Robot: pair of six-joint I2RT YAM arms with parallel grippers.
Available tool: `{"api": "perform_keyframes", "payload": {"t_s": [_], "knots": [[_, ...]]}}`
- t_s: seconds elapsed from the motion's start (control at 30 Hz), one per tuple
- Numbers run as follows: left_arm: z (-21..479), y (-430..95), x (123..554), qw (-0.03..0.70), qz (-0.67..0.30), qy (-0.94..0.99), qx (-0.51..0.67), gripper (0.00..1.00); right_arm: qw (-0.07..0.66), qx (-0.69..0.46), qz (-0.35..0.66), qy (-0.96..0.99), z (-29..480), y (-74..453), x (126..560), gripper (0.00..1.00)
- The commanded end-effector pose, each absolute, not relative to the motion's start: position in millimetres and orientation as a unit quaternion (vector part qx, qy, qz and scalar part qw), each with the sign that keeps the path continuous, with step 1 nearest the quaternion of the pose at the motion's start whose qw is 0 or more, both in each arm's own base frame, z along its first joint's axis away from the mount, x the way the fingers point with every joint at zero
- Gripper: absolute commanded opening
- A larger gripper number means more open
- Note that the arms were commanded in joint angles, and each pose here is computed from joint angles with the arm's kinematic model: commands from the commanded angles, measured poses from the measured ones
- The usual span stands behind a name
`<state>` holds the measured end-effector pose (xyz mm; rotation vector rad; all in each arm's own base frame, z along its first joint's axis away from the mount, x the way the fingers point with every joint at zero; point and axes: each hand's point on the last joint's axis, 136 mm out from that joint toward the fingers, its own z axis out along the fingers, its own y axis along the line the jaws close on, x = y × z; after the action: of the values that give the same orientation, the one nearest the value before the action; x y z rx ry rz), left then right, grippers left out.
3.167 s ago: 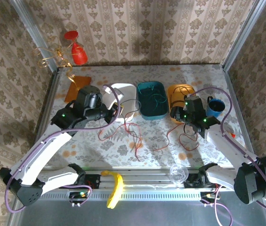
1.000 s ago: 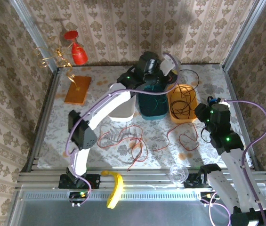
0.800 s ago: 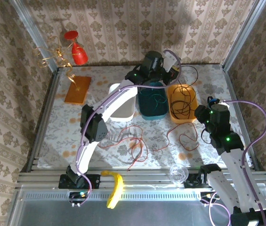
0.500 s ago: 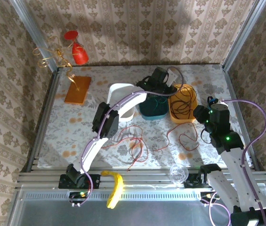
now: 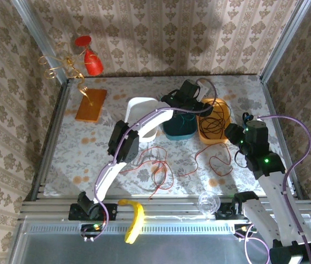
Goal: Untangle the cables
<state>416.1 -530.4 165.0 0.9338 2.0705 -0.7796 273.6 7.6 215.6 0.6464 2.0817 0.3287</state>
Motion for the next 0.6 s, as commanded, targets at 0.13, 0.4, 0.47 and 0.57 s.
{"api": "perform_keyframes", "payload": {"t_s": [0.13, 0.4, 0.47, 0.57], "knots": [[273.6, -450.0, 411.6, 0.474, -0.286, 0.789, 0.267, 0.79, 0.293, 0.322, 0.093, 0.895, 124.7, 6.2, 242.6, 0.49], [239.0, -341.1, 386.8, 0.467, -0.203, 0.838, 0.197, 0.8, 0.212, 0.361, 0.125, 0.9, 67.1, 23.1, 234.9, 0.52], [228.6, -318.8, 378.6, 0.461, -0.184, 0.849, 0.183, 0.8, 0.206, 0.37, 0.122, 0.898, 64.3, 22.7, 236.4, 0.54], [218.5, -293.9, 372.3, 0.454, -0.17, 0.86, 0.159, 0.8, 0.217, 0.394, 0.144, 0.881, 65.6, 25.6, 245.6, 0.62]]}}
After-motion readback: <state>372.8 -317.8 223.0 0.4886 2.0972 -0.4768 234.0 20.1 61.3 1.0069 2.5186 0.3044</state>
